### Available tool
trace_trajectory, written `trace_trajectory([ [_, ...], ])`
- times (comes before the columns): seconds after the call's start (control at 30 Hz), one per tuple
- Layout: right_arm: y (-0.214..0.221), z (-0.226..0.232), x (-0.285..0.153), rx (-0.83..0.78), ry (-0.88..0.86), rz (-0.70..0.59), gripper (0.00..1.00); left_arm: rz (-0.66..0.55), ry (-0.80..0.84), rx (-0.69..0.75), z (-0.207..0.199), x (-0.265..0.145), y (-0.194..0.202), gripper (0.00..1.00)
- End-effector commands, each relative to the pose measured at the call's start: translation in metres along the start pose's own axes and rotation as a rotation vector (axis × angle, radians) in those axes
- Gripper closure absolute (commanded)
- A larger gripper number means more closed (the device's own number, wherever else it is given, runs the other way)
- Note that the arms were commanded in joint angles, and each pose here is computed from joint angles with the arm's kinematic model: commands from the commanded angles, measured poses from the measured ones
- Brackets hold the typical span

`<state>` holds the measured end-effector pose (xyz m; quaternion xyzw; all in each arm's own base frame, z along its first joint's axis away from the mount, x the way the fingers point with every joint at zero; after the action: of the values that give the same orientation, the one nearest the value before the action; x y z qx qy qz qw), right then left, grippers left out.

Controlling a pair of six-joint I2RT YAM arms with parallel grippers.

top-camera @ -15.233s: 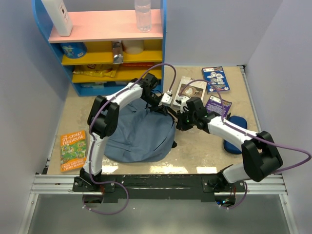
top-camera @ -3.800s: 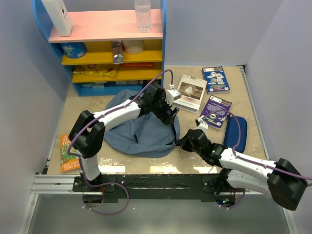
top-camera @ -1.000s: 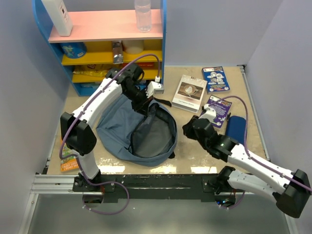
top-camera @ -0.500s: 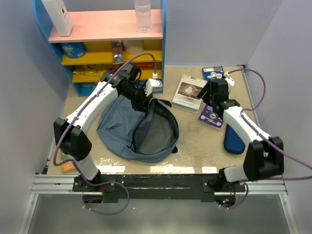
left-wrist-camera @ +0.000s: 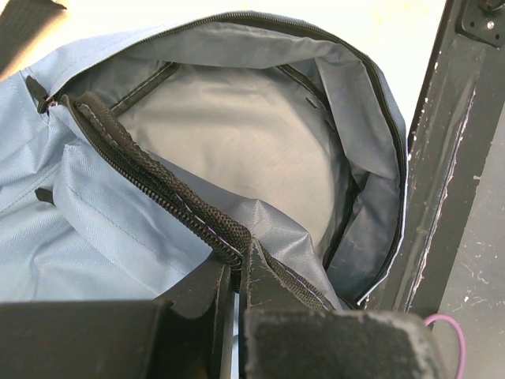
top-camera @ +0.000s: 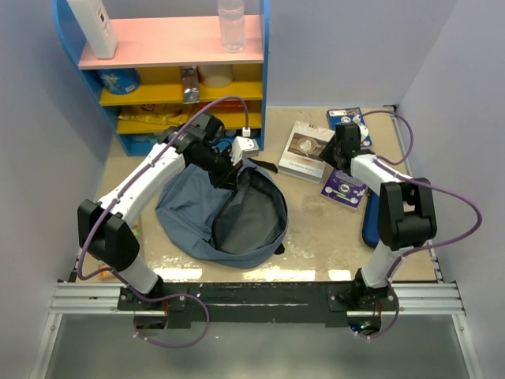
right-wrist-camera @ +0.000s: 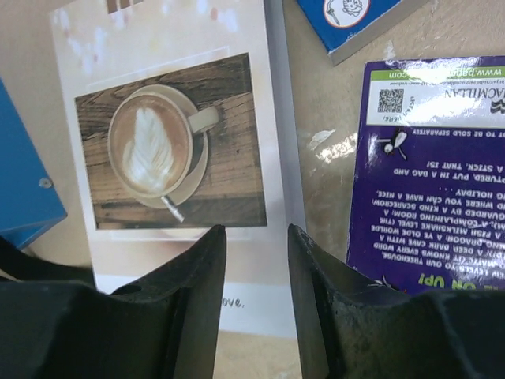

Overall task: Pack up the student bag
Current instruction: Pick up the stationery from the center of the board.

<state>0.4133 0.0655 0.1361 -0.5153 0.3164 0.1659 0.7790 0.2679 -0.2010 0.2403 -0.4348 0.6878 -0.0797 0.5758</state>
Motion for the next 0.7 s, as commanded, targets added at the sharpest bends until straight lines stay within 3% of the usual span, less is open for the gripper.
trace_trajectory([
  [0.0,-0.041,0.005,0.007,0.019,0.000,-0.133,0.59,-0.090,-0.012,0.051,-0.012,-0.018,-0.011,1.00],
  [0.27,-0.048,-0.004,0.024,0.019,0.072,-0.115,0.52,-0.086,-0.018,0.044,-0.011,-0.016,-0.006,1.00],
  [0.47,-0.065,-0.072,-0.015,0.145,0.405,-0.193,0.34,-0.085,-0.032,0.058,-0.011,-0.017,-0.002,1.00],
  [0.5,-0.055,-0.084,-0.023,0.150,0.464,-0.123,0.24,-0.085,-0.032,0.057,-0.011,-0.016,-0.002,1.00],
  [0.67,-0.048,-0.135,-0.052,0.225,0.632,0.011,0.11,-0.089,-0.014,0.068,-0.009,-0.010,0.002,1.00],
])
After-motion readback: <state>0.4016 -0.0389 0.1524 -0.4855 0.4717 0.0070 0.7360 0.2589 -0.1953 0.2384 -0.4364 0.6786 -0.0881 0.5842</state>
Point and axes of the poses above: each gripper's point midway between its finger pads, its own x axis out along the fingers, its own z axis along the line the jaws close on, y = z × x, the point moved 6 cm from there along -x, back along the fingers, and after that the axes turned 10 degrees about -x, right-handed, at the moved point
